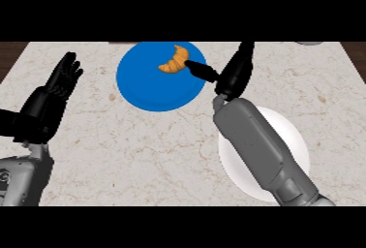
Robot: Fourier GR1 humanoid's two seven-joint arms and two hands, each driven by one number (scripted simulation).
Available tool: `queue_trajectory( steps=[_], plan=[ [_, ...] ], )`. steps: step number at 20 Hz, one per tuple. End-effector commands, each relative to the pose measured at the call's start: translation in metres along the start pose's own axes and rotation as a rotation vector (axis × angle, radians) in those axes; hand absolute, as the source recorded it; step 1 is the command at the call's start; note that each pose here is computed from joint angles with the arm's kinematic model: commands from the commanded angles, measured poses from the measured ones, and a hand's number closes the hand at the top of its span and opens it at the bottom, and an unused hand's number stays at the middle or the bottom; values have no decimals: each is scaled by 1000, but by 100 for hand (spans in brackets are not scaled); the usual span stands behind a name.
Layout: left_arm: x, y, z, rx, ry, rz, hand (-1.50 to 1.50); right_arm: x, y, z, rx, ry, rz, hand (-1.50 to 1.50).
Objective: Pick the croissant from the plate and place it in the plate
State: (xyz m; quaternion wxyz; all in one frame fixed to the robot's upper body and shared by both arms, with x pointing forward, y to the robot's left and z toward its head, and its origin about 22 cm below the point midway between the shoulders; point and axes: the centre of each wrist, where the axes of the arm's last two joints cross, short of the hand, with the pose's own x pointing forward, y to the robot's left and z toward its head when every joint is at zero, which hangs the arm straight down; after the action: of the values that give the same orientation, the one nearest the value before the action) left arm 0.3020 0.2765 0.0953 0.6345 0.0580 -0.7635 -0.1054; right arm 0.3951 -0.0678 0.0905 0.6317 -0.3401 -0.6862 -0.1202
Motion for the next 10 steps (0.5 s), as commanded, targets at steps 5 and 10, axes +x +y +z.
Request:
queue_trajectory(
  steps=[5, 10],
  plan=[
    [12, 13, 13, 26, 23, -1, 0, -8, -44, 25, 17, -16, -7, -150],
    [-1, 11, 8, 31, 17, 2, 0, -41, -104, 42, 35, -40, 24, -150]
  ],
)
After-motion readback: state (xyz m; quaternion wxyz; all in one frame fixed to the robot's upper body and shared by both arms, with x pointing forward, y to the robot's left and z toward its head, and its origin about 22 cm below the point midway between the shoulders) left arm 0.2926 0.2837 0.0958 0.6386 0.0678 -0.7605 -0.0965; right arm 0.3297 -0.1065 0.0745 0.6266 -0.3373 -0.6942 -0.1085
